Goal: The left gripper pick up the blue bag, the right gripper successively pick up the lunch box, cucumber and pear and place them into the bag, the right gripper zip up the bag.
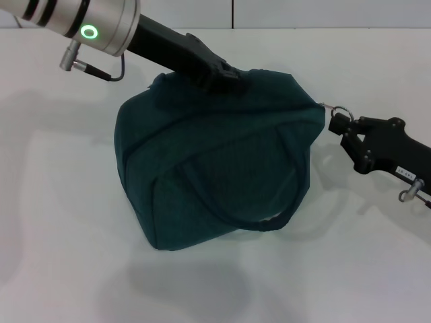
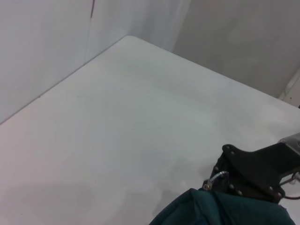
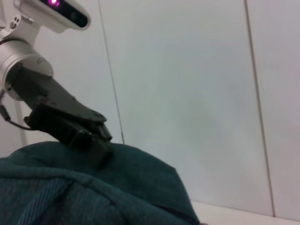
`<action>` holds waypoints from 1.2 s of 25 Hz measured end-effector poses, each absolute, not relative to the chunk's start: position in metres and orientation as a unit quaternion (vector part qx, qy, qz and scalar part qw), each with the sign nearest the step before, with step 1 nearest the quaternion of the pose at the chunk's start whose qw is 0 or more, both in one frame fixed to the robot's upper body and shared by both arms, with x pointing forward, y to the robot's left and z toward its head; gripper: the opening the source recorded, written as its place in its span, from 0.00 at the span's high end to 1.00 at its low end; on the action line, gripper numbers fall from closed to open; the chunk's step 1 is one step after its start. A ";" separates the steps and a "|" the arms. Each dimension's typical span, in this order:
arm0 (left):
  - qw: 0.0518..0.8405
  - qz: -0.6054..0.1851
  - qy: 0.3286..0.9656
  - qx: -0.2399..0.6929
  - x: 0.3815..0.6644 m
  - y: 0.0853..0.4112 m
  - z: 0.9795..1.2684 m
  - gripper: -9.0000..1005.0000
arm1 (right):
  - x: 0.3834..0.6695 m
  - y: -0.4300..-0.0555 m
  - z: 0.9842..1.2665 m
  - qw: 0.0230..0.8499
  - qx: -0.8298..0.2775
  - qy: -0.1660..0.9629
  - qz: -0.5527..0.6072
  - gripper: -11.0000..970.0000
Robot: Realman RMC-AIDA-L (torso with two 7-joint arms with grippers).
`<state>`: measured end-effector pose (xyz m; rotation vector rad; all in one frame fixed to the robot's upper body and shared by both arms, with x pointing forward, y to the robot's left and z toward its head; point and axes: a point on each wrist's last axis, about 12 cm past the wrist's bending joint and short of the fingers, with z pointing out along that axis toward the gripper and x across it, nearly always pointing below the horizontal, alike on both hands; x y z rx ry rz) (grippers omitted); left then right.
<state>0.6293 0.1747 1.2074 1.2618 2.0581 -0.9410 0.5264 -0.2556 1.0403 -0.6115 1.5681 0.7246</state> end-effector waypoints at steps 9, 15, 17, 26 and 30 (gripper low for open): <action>0.269 -0.351 0.763 0.471 0.629 0.175 1.210 0.94 | 0.531 -0.257 1.039 0.607 -0.268 0.686 0.299 0.94; 0.277 -0.368 0.751 0.473 0.629 0.177 1.218 0.94 | 0.536 -0.254 1.035 0.595 -0.274 0.699 0.286 0.94; 0.280 -0.372 0.749 0.472 0.630 0.179 1.220 0.94 | 0.536 -0.252 1.034 0.590 -0.278 0.704 0.283 0.94; 0.282 -0.372 0.750 0.468 0.630 0.185 1.221 0.94 | 0.540 -0.243 1.030 0.570 -0.301 0.712 0.277 0.94; 0.279 -0.370 0.753 0.467 0.630 0.186 1.218 0.94 | 0.534 -0.240 1.031 0.571 -0.310 0.701 0.292 0.94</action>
